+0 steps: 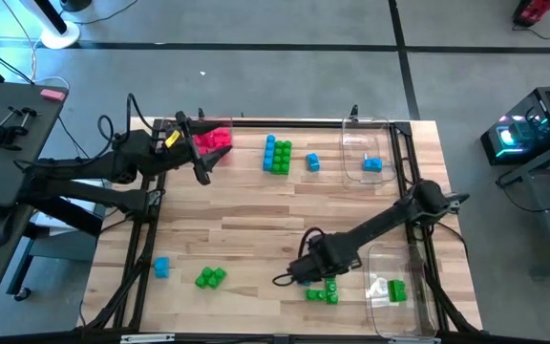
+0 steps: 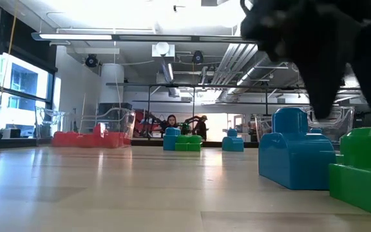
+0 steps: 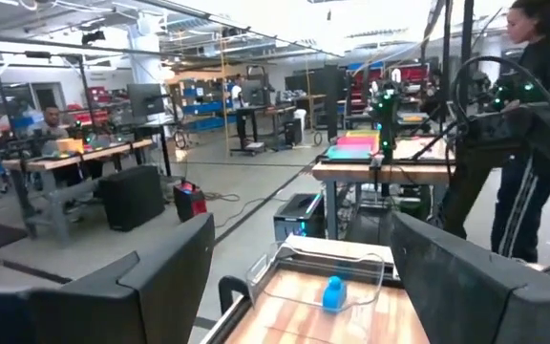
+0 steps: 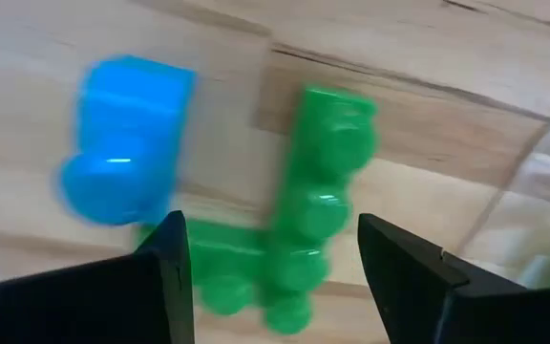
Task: Sort blocks
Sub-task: Put the green game piece into the bottom transparent bin
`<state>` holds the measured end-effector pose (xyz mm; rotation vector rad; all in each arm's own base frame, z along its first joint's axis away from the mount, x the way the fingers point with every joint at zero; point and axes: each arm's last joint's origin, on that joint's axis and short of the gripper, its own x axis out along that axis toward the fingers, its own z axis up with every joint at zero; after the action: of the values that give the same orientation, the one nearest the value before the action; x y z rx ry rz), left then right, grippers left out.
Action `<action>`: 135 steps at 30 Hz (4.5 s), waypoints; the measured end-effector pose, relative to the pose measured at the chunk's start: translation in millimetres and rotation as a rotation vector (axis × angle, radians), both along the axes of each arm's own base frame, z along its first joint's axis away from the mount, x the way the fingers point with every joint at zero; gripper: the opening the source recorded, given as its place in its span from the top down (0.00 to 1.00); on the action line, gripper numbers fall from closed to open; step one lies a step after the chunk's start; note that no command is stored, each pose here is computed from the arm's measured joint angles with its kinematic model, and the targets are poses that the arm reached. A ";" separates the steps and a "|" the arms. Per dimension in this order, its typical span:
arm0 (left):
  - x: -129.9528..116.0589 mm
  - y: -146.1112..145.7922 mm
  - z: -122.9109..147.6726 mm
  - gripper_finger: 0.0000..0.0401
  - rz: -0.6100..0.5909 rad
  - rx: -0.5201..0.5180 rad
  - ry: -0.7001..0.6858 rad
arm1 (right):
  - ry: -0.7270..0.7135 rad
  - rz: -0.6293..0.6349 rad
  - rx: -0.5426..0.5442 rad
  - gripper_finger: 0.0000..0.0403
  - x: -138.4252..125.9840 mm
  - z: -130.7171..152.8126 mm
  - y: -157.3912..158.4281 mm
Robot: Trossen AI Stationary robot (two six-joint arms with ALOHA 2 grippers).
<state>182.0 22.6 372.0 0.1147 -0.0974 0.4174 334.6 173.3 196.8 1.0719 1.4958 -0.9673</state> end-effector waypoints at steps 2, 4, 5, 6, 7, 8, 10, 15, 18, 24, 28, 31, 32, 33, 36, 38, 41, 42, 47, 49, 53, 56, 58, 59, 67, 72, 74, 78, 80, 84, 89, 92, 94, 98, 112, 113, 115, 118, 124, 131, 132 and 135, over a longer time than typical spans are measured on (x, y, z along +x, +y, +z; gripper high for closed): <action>-0.7 -0.2 0.4 0.25 -0.014 -0.008 -0.005 | 0.037 0.025 -0.003 0.54 -1.2 -4.9 0.0; -0.8 -0.4 0.6 0.25 -0.022 -0.021 -0.013 | 0.052 0.045 -0.010 0.54 -3.0 -4.6 -1.0; -0.8 -0.5 0.5 0.25 -0.024 -0.029 -0.016 | 0.064 0.048 -0.018 0.54 -4.4 -4.0 -1.7; -0.7 -0.5 0.4 0.25 -0.026 -0.037 -0.018 | 0.084 0.047 -0.034 0.54 -6.4 -3.6 -3.2; -0.7 -0.5 0.4 0.25 -0.027 -0.046 -0.022 | 0.103 0.046 -0.052 0.54 -8.3 -3.4 -4.4; -0.6 -0.5 0.4 0.25 -0.029 -0.053 -0.025 | 0.118 0.046 -0.061 0.54 -9.9 -3.8 -5.3; -0.6 -0.5 0.4 0.25 -0.031 -0.064 -0.030 | 0.128 0.038 -0.046 0.54 -11.0 -8.7 -7.3; -0.5 -0.5 0.4 0.25 -0.032 -0.075 -0.035 | 0.055 0.021 0.001 0.54 -6.8 -26.8 -6.3; -0.5 -0.5 0.3 0.25 -0.035 -0.098 -0.044 | 0.053 0.009 0.012 0.54 -8.9 -36.1 -7.1; -0.5 -0.6 0.2 0.25 -0.038 -0.118 -0.052 | 0.084 0.015 0.033 0.54 -16.0 -48.1 -9.8; -0.5 -0.5 0.2 0.25 -0.038 -0.118 -0.052 | 0.048 0.081 0.051 0.56 -16.0 -52.6 -10.4; -0.5 -0.6 0.1 0.25 -0.038 -0.118 -0.051 | 0.047 0.105 0.054 0.62 -15.6 -54.0 -13.9; -0.4 -0.6 0.0 0.25 -0.038 -0.118 -0.051 | 0.043 0.115 0.053 0.65 -15.1 -54.1 -14.7; -0.4 -0.6 0.0 0.25 -0.038 -0.119 -0.050 | 0.036 0.131 0.048 0.68 -14.7 -54.3 -15.2; -0.4 -0.6 -0.4 0.25 -0.038 -0.118 -0.046 | 0.023 0.168 0.040 0.82 -13.4 -54.7 -17.6; -0.4 -0.6 -0.6 0.25 -0.037 -0.119 -0.045 | 0.021 0.201 0.034 0.92 -12.6 -53.9 -19.3; -0.4 -0.6 -0.8 0.25 -0.037 -0.119 -0.043 | 0.016 0.268 0.025 0.97 -10.6 -49.2 -22.5; -0.3 -0.6 -0.8 0.25 -0.037 -0.119 -0.043 | 0.018 0.280 0.016 0.96 -9.9 -46.1 -24.0; -0.3 -0.4 -1.2 0.25 -0.028 -0.118 -0.039 | 0.024 0.294 -0.085 0.94 -15.8 -0.8 -39.3; -0.3 -0.3 -1.5 0.25 -0.026 -0.118 -0.036 | -0.005 0.287 -0.145 0.96 -19.5 21.8 -44.9; -0.1 -0.2 -3.5 0.25 -0.024 -0.120 -0.016 | -0.168 0.237 -0.250 0.99 -33.7 79.7 -51.2; 0.0 -0.3 -4.5 0.25 -0.023 -0.121 -0.005 | -0.279 0.203 -0.289 0.98 -53.3 111.9 -45.4; 0.0 -0.1 -5.4 0.25 -0.019 -0.122 0.004 | -0.315 0.182 -0.277 0.99 -68.8 125.0 -37.7; 0.0 0.0 -5.5 0.25 -0.015 -0.122 0.005 | -0.319 0.177 -0.265 0.99 -78.4 129.8 -32.5; -0.5 0.9 -5.5 0.25 0.023 -0.125 0.003 | -0.081 0.146 -0.064 0.99 -142.9 114.0 33.3; -0.6 1.2 -5.5 0.25 0.029 -0.125 0.002 | 0.039 -0.003 -0.065 0.99 -182.5 100.2 62.6; -0.6 1.2 -5.5 0.25 0.029 -0.125 0.002 | 0.119 0.002 -0.043 0.99 -191.6 94.5 66.6; -0.6 1.2 -5.5 0.25 0.029 -0.125 0.002 | 0.177 -0.019 -0.058 0.99 -192.8 86.4 63.4; -0.6 1.2 -5.4 0.25 0.029 -0.126 0.001 | 0.177 -0.033 -0.066 0.97 -189.6 84.9 60.7; -0.6 1.2 -5.6 0.25 0.029 -0.126 0.003 | 0.155 -0.035 -0.092 0.89 -183.7 84.8 55.0; -0.5 1.2 -5.6 0.25 0.028 -0.126 0.003 | 0.169 -0.035 -0.111 0.70 -184.4 85.2 52.5; -0.5 1.2 -5.7 0.25 0.028 -0.126 0.004 | 0.159 -0.017 -0.094 0.61 -185.2 87.2 52.2; -0.5 1.1 -5.7 0.25 0.028 -0.127 0.003 | 0.140 0.006 -0.067 0.56 -185.5 90.5 51.3; -1.7 0.3 -4.5 0.25 -0.003 -0.160 -0.019 | 0.032 0.055 0.001 0.53 -184.0 109.9 51.2; -13.7 -2.4 4.0 0.25 -0.086 -0.185 -0.086 | -0.622 0.017 -0.388 0.53 -102.8 148.8 -13.9; -11.7 -2.3 2.7 0.25 -0.086 -0.187 -0.077 | -0.623 0.040 -0.420 0.53 -92.3 148.7 -25.7; -6.7 -1.8 -0.1 0.25 -0.084 -0.189 -0.059 | -0.632 0.062 -0.479 0.53 -69.1 148.5 -53.4; 2.3 -1.8 -5.3 0.25 -0.107 -0.222 -0.037 | -0.640 0.096 -0.542 0.53 -35.0 145.9 -101.3; 13.0 -7.2 -11.6 0.25 -0.320 -0.306 0.002 | -0.553 0.179 -0.615 0.53 7.0 123.5 -204.2; 2.9 -5.3 -5.0 0.25 -0.276 -0.290 -0.041 | -0.524 0.285 -0.516 0.56 35.4 72.1 -294.1; 0.4 -4.1 -3.7 0.25 -0.243 -0.278 -0.050 | -0.513 0.300 -0.512 0.59 38.3 63.3 -303.3; -4.5 -0.3 -2.0 0.25 -0.126 -0.276 -0.073 | -0.443 0.366 -0.500 0.74 43.0 35.4 -325.1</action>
<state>177.5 22.3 370.0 -0.1782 -0.1174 0.3056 377.6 -151.8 232.2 0.5711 0.9661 -0.7278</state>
